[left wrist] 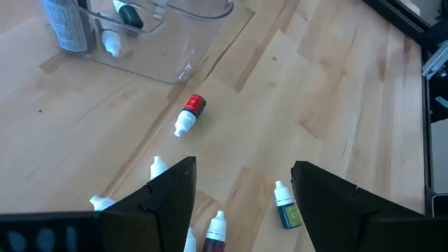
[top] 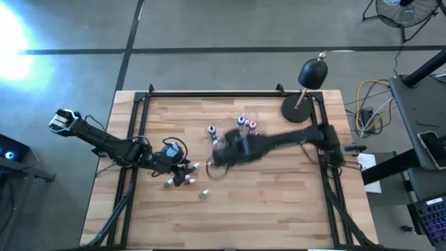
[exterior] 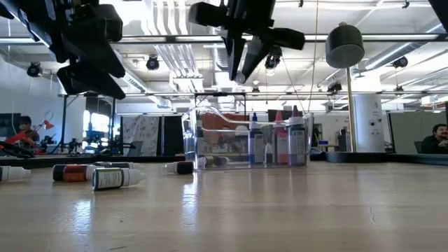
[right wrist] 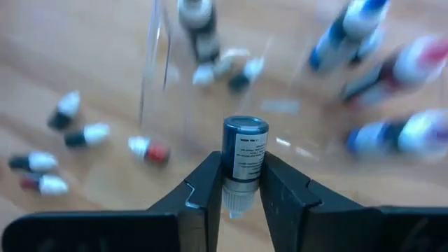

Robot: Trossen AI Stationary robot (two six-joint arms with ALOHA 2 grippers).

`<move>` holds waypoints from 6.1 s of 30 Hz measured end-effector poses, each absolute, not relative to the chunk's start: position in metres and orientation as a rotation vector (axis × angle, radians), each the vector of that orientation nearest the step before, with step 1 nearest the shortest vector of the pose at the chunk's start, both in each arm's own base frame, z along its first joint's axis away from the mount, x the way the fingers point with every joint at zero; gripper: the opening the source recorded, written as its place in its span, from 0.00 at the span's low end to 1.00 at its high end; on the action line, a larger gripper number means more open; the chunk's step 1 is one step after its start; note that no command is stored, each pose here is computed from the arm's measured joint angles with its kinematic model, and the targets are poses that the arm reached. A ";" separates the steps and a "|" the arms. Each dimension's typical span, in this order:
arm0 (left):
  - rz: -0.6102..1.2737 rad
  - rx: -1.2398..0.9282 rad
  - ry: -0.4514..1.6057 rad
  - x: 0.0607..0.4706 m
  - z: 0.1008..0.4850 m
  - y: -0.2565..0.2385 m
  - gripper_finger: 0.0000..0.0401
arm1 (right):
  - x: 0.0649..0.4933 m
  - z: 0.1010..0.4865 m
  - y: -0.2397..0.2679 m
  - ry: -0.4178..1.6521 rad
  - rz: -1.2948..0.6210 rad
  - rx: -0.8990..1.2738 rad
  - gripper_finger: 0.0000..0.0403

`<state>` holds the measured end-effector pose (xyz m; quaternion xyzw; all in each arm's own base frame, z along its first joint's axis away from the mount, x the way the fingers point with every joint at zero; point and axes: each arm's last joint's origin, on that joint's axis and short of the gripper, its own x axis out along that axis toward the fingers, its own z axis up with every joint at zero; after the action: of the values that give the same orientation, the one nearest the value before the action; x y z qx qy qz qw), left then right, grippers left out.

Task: Pick & Place food coloring
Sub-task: Put the small violet food coloring bottle into the transparent bin, then put the small black food coloring bottle into the transparent bin, then put the small red food coloring bottle into the transparent bin

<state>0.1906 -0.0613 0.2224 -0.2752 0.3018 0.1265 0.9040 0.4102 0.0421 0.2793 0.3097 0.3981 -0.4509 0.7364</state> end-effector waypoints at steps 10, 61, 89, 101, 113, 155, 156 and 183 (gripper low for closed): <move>0.282 -0.669 0.618 0.191 0.223 -0.062 0.52 | 0.406 0.298 0.002 0.871 -0.972 0.618 0.38; 0.774 -0.716 0.960 0.225 0.138 -0.045 0.36 | 0.353 0.271 0.141 0.892 -1.077 0.746 0.55; 0.870 -0.808 0.804 0.286 0.227 -0.041 0.04 | 0.187 0.285 0.098 0.666 -1.044 0.644 0.42; 0.889 -0.463 0.384 0.344 0.322 -0.017 0.11 | 0.182 0.272 0.097 0.711 -0.970 0.572 0.42; 0.702 -0.279 0.615 0.349 0.323 0.003 0.41 | 0.184 0.273 0.099 0.686 -0.973 0.624 0.42; 0.108 -0.002 0.830 0.293 0.136 -0.025 0.42 | 0.193 0.264 0.099 0.773 -0.963 0.553 0.42; 0.107 0.001 0.839 0.294 0.134 -0.025 0.42 | 0.193 0.263 0.099 0.781 -0.963 0.558 0.42; 0.158 -0.028 0.980 0.291 0.139 -0.025 0.09 | 0.194 0.263 0.098 0.778 -0.975 0.587 0.42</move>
<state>0.2913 -0.0248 0.1386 -0.0135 0.4700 0.0758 0.8793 0.1941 0.0975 0.2633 0.2706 0.3590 -0.4497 0.7718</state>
